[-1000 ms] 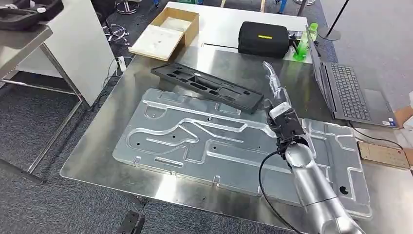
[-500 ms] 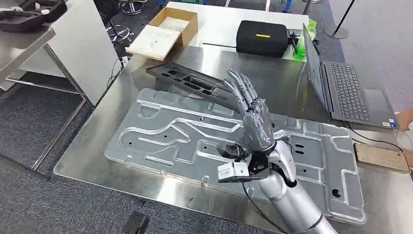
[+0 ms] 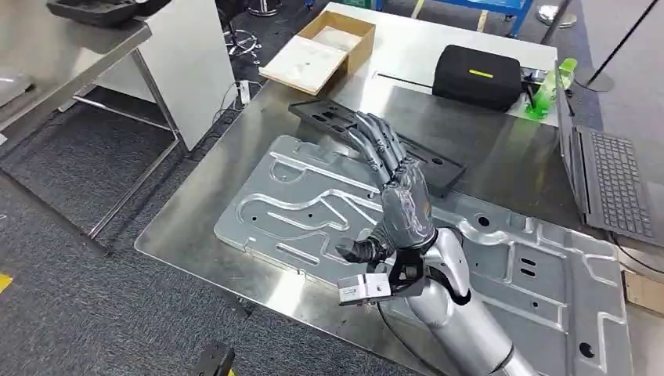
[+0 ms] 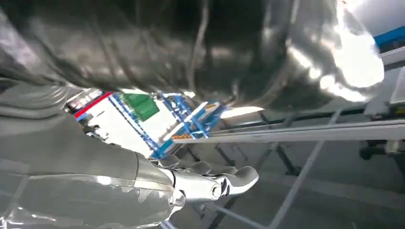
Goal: Take the parts from the cabinet and place them on the table.
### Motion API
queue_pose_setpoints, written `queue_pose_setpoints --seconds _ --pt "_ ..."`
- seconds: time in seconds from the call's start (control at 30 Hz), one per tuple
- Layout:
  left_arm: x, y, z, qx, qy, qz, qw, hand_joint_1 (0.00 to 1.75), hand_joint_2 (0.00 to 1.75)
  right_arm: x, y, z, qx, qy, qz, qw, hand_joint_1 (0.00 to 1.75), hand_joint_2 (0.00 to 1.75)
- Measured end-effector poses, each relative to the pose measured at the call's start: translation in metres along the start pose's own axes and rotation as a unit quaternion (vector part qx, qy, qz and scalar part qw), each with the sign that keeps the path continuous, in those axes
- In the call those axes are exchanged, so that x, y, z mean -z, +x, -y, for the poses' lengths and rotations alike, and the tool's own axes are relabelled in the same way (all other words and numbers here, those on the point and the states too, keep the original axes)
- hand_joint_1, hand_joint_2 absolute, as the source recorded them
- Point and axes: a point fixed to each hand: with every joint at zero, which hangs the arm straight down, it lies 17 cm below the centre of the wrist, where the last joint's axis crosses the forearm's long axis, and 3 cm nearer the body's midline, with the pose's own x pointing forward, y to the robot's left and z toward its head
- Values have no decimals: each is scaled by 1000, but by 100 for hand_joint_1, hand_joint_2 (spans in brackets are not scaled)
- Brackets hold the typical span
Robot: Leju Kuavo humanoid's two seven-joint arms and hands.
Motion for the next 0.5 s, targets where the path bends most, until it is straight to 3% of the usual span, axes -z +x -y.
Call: queue_pose_setpoints --seconds 0.5 --pt "-1 -1 1 -1 0 -1 1000 0 0 5 5 -3 -2 2 8 1000 0 0"
